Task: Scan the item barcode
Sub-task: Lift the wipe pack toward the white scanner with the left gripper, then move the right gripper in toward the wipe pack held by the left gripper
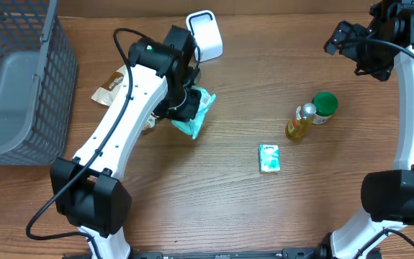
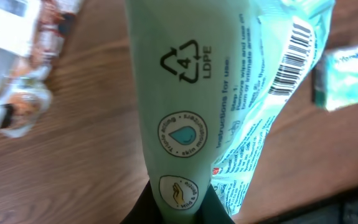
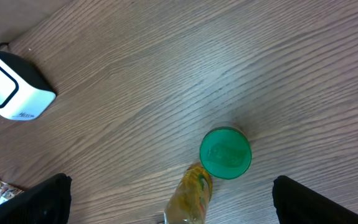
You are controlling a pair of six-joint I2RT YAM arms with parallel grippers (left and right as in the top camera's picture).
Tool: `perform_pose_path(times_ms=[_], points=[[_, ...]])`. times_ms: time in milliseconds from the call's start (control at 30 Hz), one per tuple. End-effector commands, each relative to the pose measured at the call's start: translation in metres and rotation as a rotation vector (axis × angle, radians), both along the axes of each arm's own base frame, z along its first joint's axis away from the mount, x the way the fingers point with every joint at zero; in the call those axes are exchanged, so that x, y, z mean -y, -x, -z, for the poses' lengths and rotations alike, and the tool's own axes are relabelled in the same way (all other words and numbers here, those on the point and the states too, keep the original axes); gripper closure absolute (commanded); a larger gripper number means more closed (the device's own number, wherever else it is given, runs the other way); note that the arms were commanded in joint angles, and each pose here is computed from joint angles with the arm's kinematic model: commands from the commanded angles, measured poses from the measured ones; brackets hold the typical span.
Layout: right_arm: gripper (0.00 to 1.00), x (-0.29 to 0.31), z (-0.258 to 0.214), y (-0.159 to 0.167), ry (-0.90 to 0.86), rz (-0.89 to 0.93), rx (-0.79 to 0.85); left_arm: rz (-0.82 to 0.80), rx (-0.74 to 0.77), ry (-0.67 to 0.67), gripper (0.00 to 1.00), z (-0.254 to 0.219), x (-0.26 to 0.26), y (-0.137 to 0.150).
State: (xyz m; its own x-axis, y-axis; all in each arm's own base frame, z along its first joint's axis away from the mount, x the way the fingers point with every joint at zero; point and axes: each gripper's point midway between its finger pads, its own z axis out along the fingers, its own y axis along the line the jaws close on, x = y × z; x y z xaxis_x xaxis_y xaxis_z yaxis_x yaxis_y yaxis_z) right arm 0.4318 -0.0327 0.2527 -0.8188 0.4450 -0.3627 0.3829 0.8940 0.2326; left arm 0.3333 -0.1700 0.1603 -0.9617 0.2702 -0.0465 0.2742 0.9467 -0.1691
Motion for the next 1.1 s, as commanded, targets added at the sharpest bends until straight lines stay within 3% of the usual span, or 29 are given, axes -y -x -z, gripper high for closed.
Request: perform_pose_path(times_ms=[0, 300, 667, 867, 1067], points=[[0.0, 0.0, -0.009, 0.001, 0.011, -0.007, 0.027, 0.045, -0.045, 0.086, 0.96, 0.002, 0.012, 0.01], [0.0, 0.0, -0.009, 0.001, 0.011, -0.007, 0.027, 0.032, -0.023, 0.076, 0.96, 0.003, 0.011, 0.004], [0.0, 0.001, -0.025, -0.026, 0.01, -0.003, 0.151, 0.031, -0.018, 0.078, 0.96, 0.003, 0.011, 0.003], [0.0, -0.045, -0.037, -0.028, -0.225, -0.139, 0.196, 0.019, -0.011, 0.081, 0.96, 0.003, 0.012, 0.0], [0.0, -0.096, -0.046, -0.002, -0.503, -0.276, 0.129, 0.012, -0.011, 0.082, 0.96, 0.003, 0.012, 0.0]])
